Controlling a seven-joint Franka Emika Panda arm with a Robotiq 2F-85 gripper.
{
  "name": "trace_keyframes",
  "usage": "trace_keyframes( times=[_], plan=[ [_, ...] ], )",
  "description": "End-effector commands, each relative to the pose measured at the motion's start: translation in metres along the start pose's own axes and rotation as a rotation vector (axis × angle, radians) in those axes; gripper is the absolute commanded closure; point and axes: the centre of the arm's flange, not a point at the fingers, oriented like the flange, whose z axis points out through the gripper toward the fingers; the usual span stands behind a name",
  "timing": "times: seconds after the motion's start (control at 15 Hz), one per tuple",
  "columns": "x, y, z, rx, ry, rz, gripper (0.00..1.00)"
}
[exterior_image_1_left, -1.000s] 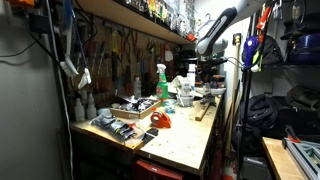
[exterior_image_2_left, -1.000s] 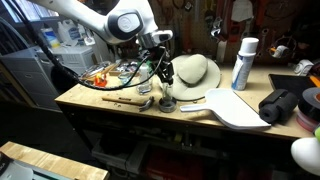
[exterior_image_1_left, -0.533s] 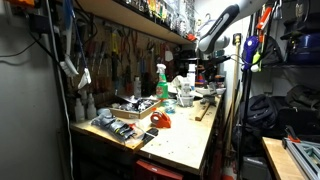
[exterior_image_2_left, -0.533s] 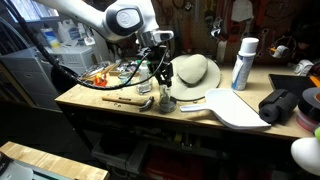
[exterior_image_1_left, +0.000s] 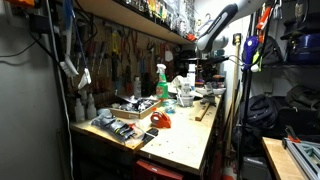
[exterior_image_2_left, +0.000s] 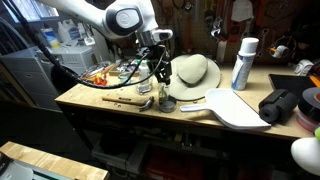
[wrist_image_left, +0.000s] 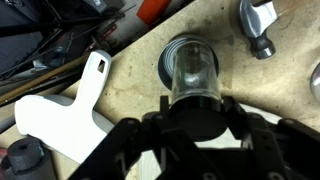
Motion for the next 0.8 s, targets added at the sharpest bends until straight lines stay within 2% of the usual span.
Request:
trace_keyframes(
  times=[0.0,0.73],
  plan=[
    [0.004,-0.001,0.002,0.005,0.028,0.034,0.69],
    [0.013,-0.003,0.018,-0.018,0.056,0.117,0.69]
  ],
)
